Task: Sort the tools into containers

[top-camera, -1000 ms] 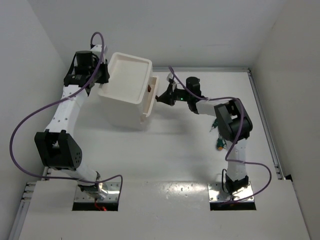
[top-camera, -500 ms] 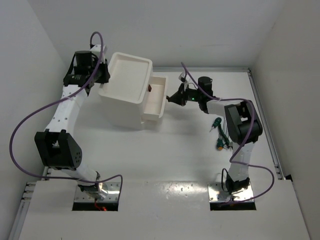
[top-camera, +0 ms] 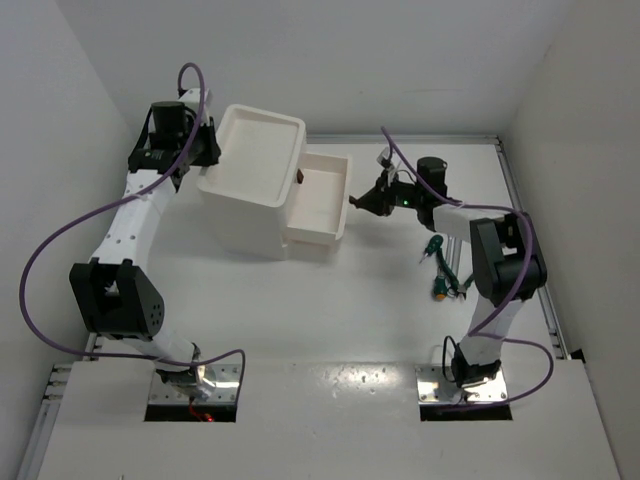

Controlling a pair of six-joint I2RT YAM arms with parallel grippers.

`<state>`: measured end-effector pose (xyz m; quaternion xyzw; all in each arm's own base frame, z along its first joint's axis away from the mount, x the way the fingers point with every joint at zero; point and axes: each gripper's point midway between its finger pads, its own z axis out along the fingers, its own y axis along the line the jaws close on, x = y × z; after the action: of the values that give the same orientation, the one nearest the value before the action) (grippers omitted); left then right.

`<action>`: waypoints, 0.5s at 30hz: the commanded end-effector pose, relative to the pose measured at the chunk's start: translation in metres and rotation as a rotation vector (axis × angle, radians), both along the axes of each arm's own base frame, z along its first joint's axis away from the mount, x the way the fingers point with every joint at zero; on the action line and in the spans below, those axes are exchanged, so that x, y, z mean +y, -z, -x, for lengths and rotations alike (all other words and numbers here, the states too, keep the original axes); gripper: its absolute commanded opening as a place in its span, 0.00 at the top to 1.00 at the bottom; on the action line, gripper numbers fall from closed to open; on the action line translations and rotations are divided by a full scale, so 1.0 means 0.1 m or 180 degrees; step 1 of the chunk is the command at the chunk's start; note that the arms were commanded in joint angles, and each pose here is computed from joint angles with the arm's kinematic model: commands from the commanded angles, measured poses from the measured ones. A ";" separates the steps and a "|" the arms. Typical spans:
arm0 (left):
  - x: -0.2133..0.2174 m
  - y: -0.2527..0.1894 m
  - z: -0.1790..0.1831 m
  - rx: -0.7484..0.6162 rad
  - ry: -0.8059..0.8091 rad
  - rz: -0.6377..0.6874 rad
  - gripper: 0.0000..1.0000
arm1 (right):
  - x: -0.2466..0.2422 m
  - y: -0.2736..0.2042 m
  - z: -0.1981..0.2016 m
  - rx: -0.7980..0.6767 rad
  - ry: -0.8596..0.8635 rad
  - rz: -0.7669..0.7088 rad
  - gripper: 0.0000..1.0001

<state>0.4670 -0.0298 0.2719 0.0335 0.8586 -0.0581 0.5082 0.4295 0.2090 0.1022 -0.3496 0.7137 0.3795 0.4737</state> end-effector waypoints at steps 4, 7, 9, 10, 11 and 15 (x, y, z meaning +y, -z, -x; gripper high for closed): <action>0.07 0.42 0.11 0.0429 -0.0233 0.0090 1.00 | -0.21 -0.14 0.06 -0.0081 0.0060 0.0109 0.59; 0.06 0.38 0.10 0.0397 -0.0191 0.0082 0.89 | -0.30 -0.24 0.09 -0.0100 0.0184 0.0156 0.43; 0.06 0.38 0.10 0.0397 -0.0191 0.0082 0.67 | -0.43 -0.27 0.10 -0.0103 0.0271 0.0253 0.43; 0.07 0.38 0.10 0.0396 -0.0216 0.0067 0.58 | -0.44 -0.32 0.12 -0.0102 0.0249 0.0292 0.43; 0.07 0.38 0.10 0.0396 -0.0216 0.0067 0.49 | -0.53 -0.25 0.22 0.0131 0.0290 0.0385 0.43; 0.05 0.24 0.09 0.0272 -0.0173 0.0097 0.27 | -0.94 -0.35 0.35 0.0405 0.0533 0.0874 0.45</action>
<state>0.4652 -0.0260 0.2558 0.0056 0.8701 -0.0562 0.4897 0.4059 0.1455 0.1189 -0.3193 0.7797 0.3128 0.4385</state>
